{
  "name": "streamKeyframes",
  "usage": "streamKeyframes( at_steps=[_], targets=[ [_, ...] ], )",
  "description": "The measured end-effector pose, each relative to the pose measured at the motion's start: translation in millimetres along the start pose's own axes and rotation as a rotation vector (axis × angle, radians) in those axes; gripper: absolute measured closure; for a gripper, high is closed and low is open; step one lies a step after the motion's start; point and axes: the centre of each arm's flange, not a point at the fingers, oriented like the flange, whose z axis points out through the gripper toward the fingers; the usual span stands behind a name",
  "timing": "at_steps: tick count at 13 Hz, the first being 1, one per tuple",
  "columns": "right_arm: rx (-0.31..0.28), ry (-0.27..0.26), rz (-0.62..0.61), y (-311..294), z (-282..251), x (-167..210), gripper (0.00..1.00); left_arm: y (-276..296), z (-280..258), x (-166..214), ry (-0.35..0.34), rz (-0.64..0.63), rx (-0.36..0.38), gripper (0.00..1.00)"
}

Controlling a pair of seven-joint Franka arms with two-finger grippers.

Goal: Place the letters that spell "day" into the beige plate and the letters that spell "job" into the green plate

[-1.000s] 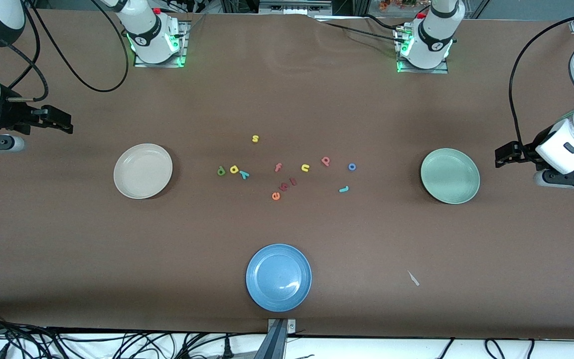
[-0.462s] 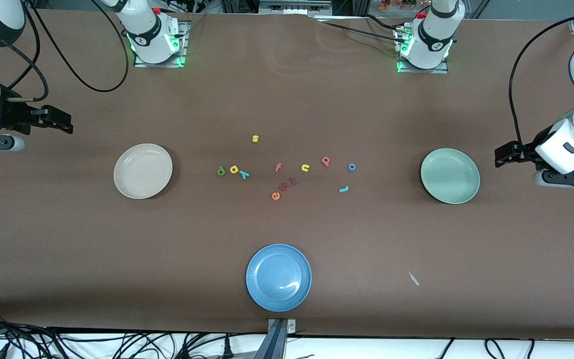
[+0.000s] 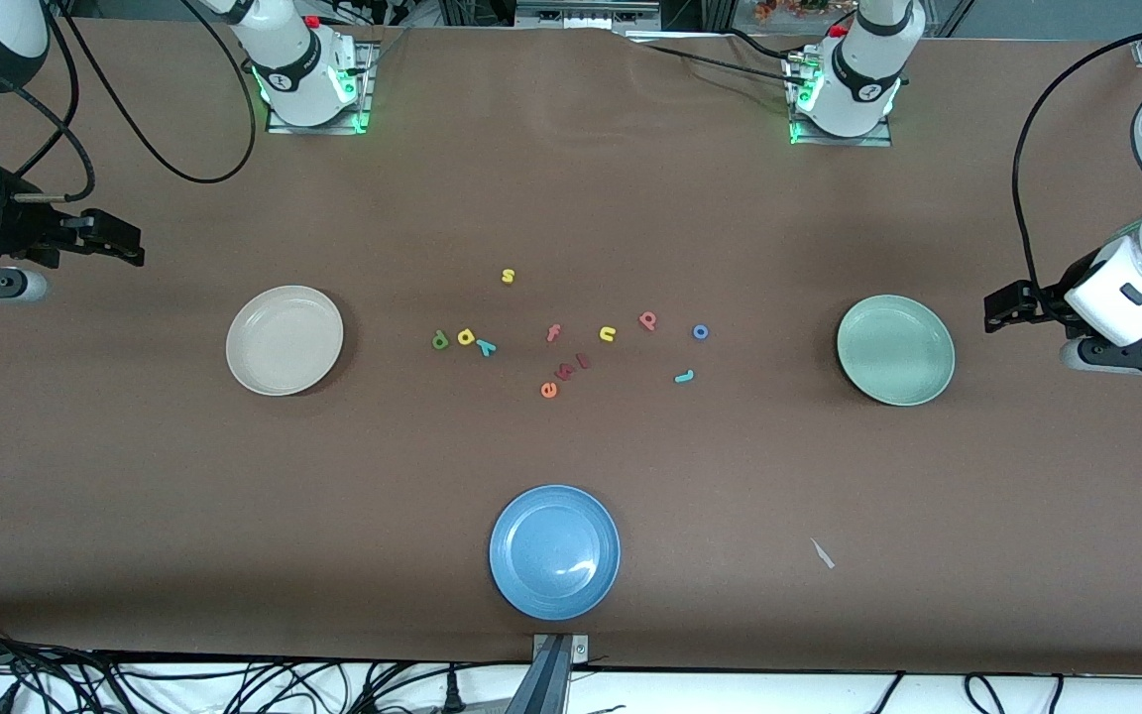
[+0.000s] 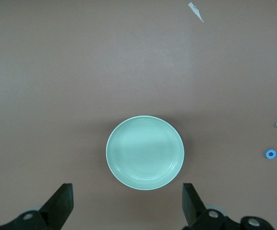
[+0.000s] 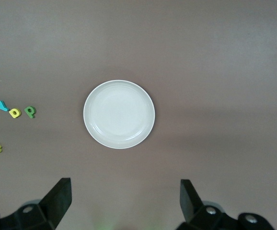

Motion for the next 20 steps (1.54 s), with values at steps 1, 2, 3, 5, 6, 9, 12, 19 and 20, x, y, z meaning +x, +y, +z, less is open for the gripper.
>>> streamKeyframes(
  at_steps=[1,2,3,5,6,9,12,19,20],
  targets=[
    [0.000,0.000,0.002,1,0,0,0.00,0,0,0,0.000,0.000,0.000,0.00],
    [0.000,0.002,0.004,2,-1,0,0.00,0,0,0,0.000,0.000,0.000,0.00],
    [0.000,0.005,0.006,3,-2,0,0.00,0,0,0,0.000,0.000,0.000,0.00],
    [0.001,0.007,0.013,7,-3,0,0.00,0,0,0,0.000,0.000,0.000,0.00],
    [0.001,0.008,0.018,10,-3,0,0.00,0,0,0,0.000,0.000,0.000,0.00],
    [0.001,0.012,0.019,10,-4,1,0.00,0,0,0,0.000,0.000,0.000,0.00],
    [0.001,0.020,0.016,9,-3,4,0.00,0,0,0,0.000,0.000,0.000,0.00],
    [0.038,-0.011,-0.059,-44,18,17,0.00,0,1,0,-0.001,0.001,0.000,0.00],
    [0.054,-0.013,-0.071,-57,25,23,0.00,0,1,0,-0.002,0.001,0.000,0.00]
  ],
)
